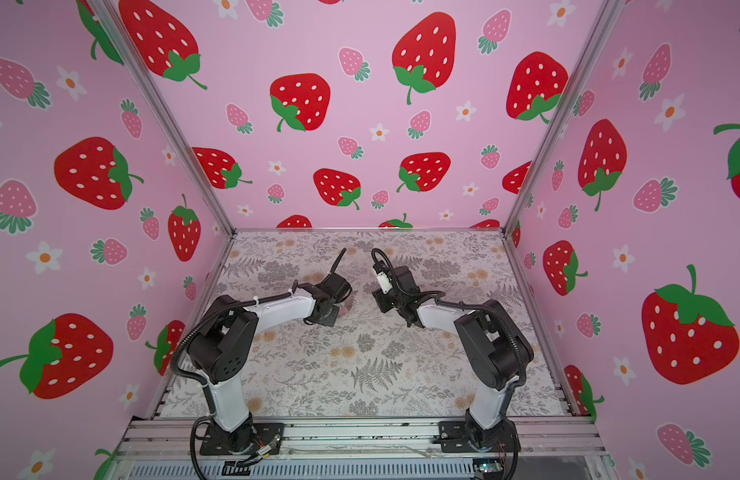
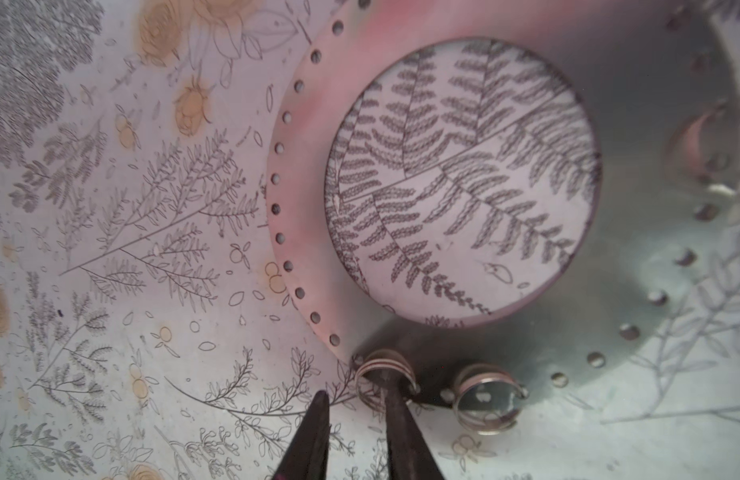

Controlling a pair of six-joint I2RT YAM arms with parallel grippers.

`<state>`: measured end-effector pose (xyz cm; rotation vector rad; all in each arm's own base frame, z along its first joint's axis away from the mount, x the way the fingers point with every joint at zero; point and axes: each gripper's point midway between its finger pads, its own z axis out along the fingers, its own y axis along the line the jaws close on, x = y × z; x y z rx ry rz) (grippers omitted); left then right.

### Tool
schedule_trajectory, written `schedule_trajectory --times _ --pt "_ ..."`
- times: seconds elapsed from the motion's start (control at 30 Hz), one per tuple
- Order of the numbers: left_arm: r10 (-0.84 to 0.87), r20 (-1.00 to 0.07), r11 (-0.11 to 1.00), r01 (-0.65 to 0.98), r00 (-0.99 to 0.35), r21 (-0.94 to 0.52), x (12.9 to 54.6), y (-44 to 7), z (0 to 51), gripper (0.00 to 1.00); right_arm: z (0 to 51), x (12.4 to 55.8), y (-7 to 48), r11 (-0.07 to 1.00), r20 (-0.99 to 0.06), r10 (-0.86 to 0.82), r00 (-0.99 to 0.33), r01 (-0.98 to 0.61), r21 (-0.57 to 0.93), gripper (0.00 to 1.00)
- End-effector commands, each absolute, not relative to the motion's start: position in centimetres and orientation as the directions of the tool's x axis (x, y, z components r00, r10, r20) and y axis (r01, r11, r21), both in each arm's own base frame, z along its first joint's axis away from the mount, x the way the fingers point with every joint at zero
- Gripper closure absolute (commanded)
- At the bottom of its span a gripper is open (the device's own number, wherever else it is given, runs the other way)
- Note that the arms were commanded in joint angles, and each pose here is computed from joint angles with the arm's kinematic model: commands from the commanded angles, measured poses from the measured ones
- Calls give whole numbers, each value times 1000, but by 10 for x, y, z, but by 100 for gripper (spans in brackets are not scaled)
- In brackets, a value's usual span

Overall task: Put the keys on the keyring
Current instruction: 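Lower the left gripper and grasp the split rings on the ring's edge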

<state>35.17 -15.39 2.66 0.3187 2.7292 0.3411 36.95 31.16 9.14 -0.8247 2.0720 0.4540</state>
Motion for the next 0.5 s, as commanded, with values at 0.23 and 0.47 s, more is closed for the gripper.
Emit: schedule_trajectory --times 0.23,0.47 --pt "34 -370 993 74 -928 -94 359 -159 34 71 86 367 318 709 -802 -394 -449 -703 46 57" --pt "-14 -342 977 60 -940 -206 358 -164 27 72 85 366 317 713 -799 -393 -456 -699 48 58"
